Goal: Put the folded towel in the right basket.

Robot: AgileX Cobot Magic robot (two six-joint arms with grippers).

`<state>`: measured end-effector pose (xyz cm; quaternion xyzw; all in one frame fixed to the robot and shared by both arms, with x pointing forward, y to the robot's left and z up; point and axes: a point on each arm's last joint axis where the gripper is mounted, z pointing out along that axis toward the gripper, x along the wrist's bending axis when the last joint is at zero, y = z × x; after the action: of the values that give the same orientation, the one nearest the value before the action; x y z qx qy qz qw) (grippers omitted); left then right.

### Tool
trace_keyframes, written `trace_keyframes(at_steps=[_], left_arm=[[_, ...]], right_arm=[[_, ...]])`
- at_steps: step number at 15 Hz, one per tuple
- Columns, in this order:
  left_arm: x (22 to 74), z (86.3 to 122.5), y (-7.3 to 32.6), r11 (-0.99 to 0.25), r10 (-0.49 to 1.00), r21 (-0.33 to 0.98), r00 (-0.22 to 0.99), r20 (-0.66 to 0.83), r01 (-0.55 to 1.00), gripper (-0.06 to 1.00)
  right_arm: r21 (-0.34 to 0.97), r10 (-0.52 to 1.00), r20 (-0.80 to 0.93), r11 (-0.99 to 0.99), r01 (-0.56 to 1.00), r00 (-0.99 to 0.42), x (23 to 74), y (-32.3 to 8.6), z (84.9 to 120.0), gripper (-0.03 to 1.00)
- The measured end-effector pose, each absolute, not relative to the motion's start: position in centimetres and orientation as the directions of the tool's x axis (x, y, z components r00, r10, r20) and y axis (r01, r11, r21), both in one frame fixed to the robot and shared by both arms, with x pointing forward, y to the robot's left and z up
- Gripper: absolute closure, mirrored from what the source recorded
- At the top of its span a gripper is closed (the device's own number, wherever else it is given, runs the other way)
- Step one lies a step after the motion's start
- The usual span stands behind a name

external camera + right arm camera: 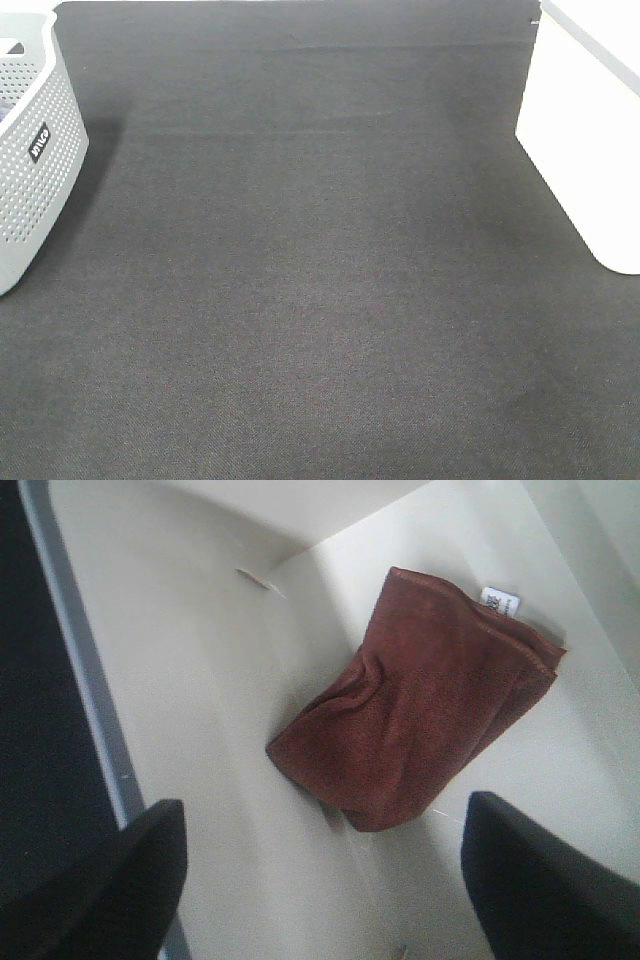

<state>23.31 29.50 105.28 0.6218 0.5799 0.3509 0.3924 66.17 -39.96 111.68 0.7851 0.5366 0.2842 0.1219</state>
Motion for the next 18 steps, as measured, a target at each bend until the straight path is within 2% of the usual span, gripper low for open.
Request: trace_keyframes(at_steps=[3, 8, 11, 15, 18], left_arm=[[23.3, 105.3, 29.5, -0.019, 0.997, 0.895, 0.081, -0.019, 0.446, 0.07], [23.3, 105.3, 29.5, -0.019, 0.997, 0.895, 0.081, -0.019, 0.446, 0.07], [23.3, 105.3, 29.5, -0.019, 0.997, 0.895, 0.081, -0.019, 0.446, 0.07], [23.3, 105.3, 29.5, -0.019, 0.997, 0.895, 0.081, -0.019, 0.446, 0.07], [23.3, 105.3, 29.5, -0.019, 0.997, 0.895, 0.081, -0.019, 0.446, 0.07]], right_arm=[[0.525, 0.945, 0.290, -0.290, 0.800, 0.153, 65.7, -36.5, 113.4, 0.24], [0.497, 0.966, 0.259, -0.119, 0.860, -0.016, 64.6, -30.1, 114.5, 0.24], [0.530, 0.977, 0.206, -0.064, 0.846, -0.055, 63.3, -28.8, 116.1, 0.24], [0.556, 0.976, 0.207, -0.063, 0.829, -0.064, 58.0, -28.6, 118.5, 0.24], [0.526, 0.980, 0.193, -0.057, 0.848, -0.054, 52.4, -28.6, 117.9, 0.24]])
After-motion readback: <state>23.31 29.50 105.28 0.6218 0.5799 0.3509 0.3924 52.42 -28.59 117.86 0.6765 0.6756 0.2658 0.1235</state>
